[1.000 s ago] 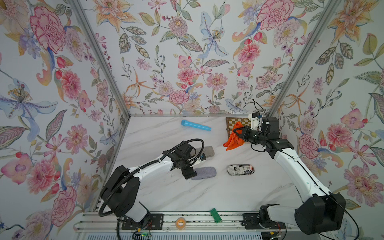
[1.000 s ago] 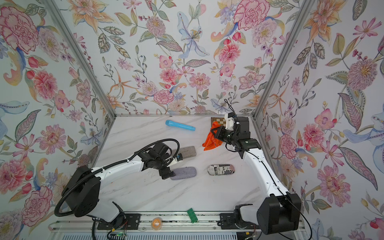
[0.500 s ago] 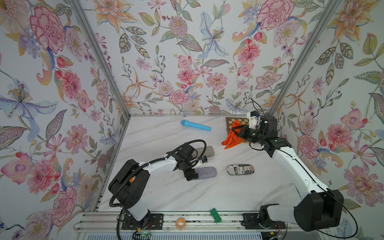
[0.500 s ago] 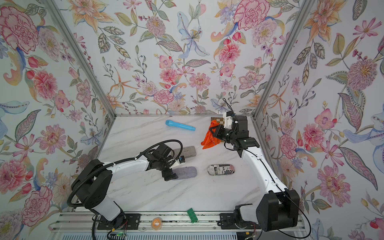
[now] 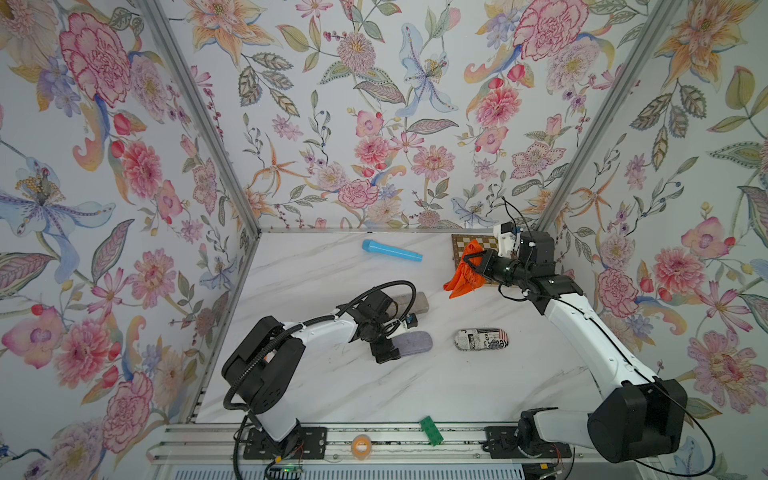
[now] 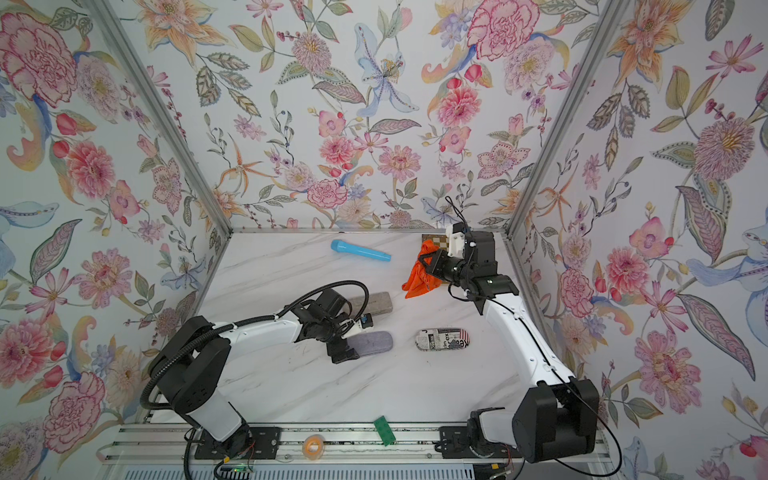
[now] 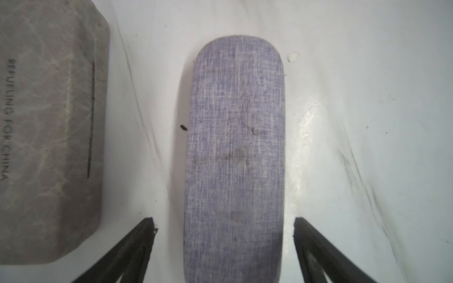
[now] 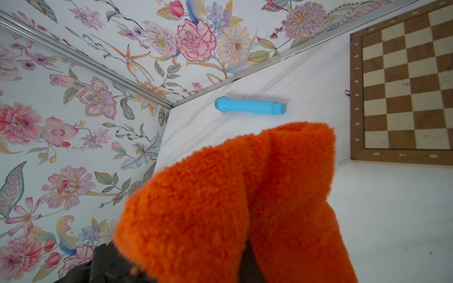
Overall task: Wipe the eyeglass case
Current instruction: Pick up the eyeglass case from the center of the board.
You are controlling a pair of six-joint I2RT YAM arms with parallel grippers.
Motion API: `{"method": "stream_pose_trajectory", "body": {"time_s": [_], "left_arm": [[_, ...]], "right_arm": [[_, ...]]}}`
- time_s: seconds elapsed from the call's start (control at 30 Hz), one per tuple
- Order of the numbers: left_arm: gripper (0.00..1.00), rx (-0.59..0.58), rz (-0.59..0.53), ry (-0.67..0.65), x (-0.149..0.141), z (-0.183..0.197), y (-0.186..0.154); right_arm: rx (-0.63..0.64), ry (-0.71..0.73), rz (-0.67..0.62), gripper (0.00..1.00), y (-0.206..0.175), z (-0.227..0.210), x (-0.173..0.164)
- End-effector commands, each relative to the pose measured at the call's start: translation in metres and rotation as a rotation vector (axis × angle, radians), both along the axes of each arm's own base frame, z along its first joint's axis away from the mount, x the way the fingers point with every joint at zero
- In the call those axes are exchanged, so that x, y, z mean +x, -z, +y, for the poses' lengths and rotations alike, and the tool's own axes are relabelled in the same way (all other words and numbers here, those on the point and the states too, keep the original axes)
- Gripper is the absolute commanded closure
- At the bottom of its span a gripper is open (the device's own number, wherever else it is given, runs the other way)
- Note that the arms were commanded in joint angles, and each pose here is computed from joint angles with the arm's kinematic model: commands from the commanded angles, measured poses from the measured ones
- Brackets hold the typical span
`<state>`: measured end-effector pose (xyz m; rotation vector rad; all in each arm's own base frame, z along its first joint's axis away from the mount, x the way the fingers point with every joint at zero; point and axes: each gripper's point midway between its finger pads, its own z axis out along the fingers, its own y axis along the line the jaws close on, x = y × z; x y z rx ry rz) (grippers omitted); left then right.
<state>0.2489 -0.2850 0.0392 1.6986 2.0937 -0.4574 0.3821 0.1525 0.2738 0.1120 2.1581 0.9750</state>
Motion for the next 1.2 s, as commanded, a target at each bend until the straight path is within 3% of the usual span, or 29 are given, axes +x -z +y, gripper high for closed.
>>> {"method": "stream_pose_trajectory", "body": {"time_s": [0.0, 0.53, 0.73, 0.8, 1.17], "left_arm": [[0.09, 0.061, 0.02, 0.016, -0.001, 0.001, 0.01], [0.13, 0.142, 0.0, 0.027, 0.007, -0.001, 0.025], [0.41, 0.15, 0.017, 0.037, 0.004, -0.003, 0.027], [0.45, 0.142, 0.007, 0.027, 0.004, -0.004, 0.025], [0.56, -0.133, -0.125, -0.122, 0.017, -0.026, -0.066]], "right_arm": [[-0.005, -0.011, -0.042, 1.0, -0.006, 0.002, -0.001], [-0.009, -0.002, -0.041, 1.0, -0.003, -0.003, -0.003], [-0.003, -0.012, -0.031, 1.0, -0.002, -0.001, -0.008], [-0.007, -0.013, -0.023, 1.0, 0.001, -0.002, -0.011], [-0.029, -0.144, 0.107, 1.0, 0.01, 0.028, -0.07]]}}
